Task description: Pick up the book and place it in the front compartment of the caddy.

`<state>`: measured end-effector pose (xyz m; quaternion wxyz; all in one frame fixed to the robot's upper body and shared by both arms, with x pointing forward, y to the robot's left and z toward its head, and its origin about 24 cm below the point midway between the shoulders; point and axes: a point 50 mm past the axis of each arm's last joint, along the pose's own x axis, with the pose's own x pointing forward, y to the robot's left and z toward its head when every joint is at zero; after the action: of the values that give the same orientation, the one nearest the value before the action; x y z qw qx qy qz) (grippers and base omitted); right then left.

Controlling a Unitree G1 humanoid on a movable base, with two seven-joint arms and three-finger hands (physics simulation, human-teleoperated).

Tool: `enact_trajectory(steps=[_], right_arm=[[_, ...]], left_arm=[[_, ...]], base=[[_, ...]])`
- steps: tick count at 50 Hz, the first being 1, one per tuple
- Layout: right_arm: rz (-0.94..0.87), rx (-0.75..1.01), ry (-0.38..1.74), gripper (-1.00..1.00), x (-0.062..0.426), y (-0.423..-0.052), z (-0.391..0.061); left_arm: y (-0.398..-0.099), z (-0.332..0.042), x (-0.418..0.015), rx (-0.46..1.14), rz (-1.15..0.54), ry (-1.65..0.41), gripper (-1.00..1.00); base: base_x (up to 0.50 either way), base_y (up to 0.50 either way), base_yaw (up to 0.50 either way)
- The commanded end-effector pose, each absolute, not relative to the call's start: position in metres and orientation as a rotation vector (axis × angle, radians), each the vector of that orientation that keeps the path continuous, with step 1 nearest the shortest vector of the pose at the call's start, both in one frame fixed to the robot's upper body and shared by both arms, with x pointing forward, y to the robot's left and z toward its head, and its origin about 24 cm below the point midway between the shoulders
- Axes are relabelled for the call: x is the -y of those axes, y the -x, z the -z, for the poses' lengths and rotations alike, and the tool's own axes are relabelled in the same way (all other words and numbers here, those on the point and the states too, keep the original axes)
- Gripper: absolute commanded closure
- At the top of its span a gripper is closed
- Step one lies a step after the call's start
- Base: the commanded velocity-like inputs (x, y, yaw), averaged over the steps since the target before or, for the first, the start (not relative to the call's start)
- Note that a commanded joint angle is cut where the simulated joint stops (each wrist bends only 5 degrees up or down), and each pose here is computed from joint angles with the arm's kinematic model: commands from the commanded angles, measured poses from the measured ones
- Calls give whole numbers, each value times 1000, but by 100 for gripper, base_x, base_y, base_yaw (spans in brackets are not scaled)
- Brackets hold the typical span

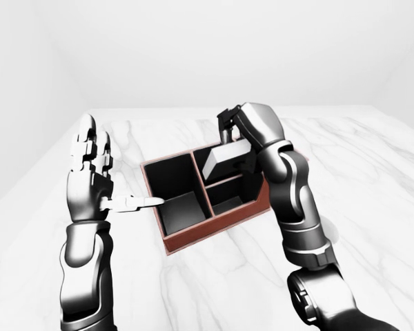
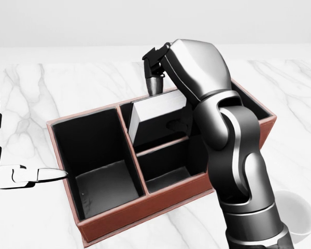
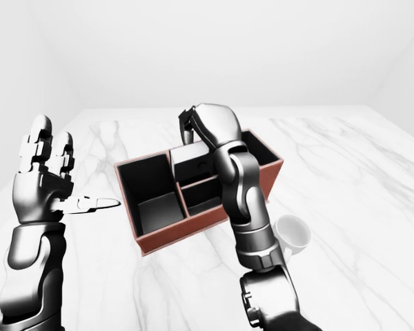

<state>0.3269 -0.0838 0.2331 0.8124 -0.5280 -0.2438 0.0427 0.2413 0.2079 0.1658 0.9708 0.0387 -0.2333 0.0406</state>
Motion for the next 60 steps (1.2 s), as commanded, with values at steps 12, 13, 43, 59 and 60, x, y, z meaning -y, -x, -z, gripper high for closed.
enact_trajectory(steps=[12, 13, 43, 59, 60], right_arm=[[-11, 510, 1112, 100, 83, -353, -233], [-5, 502, 1110, 100, 83, -356, -231], [3, 478, 1127, 100, 79, -384, -214], [0, 472, 1142, 100, 75, -397, -205], [0, 472, 1143, 100, 75, -398, -205]], left_arm=[[-242, -167, -209, 475, -84, -77, -100], [-242, -167, -209, 476, -84, -77, -100], [-241, -168, -208, 479, -83, -78, -100], [-243, -164, -209, 462, -85, -75, -100], [-243, -165, -209, 466, -85, -74, -100]], base=[[0, 0, 0], [0, 0, 0], [0, 0, 0], [0, 0, 0], [0, 0, 0]])
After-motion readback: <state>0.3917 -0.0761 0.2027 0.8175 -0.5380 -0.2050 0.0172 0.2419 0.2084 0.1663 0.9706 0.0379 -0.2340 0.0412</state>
